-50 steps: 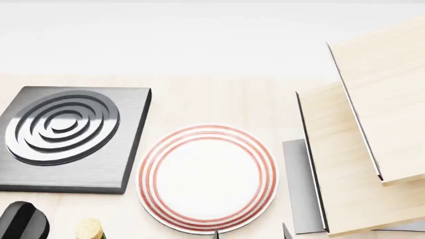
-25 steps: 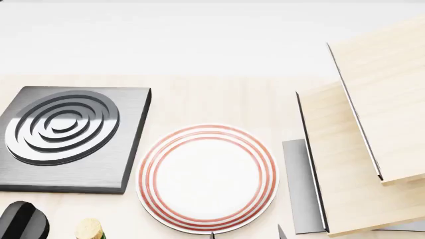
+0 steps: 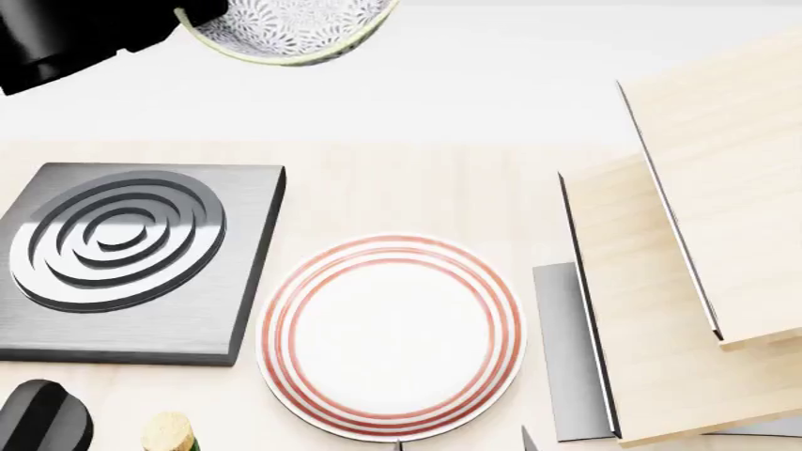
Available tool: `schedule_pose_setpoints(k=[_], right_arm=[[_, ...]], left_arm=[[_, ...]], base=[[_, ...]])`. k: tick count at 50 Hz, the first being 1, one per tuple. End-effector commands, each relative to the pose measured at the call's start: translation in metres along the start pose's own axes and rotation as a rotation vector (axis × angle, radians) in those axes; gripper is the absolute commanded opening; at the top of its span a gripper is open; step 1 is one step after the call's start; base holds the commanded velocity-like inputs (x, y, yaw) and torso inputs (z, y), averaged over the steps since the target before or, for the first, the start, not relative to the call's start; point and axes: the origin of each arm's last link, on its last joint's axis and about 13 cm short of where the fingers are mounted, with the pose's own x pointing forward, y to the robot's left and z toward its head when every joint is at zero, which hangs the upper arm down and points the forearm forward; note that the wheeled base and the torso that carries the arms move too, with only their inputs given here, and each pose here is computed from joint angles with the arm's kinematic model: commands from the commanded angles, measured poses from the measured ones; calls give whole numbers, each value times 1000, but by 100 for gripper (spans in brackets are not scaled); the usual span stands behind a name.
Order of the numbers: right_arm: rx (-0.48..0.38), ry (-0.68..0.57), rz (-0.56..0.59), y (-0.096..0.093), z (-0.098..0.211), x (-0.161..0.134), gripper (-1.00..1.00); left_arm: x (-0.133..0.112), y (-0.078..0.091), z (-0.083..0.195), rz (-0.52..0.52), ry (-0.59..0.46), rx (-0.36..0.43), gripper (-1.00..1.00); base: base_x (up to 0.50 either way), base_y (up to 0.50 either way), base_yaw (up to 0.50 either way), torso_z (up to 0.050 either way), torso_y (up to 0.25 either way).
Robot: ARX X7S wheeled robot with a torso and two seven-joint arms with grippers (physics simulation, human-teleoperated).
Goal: Pick up the akita bowl and put it on the plate.
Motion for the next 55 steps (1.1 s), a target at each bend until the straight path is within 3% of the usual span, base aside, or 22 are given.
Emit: schedule_pose_setpoints(k=[1,17,33,40,55], right_arm=[[-1,2,2,1,-1,1,100],[-1,6,5,1,-3,1,100],[-4,9,9,2,-3,0,100],[-3,9,9,2,-4,0,100],[-7,11,13,3,-4,0,100]], left_arm=[[2,-6,-4,-32,32,20,-100],[7,-5,-27,-104,137,114,-100],[9,2,-45,-180,220,135,-100],[4,-4,-47,-267,246,170,-100],[6,0,-56,-264,253,269,-100]], base=[[0,0,0,0,0],[0,0,0,0,1],[0,0,0,0,0],[0,0,0,0,1],[0,0,0,1,0]])
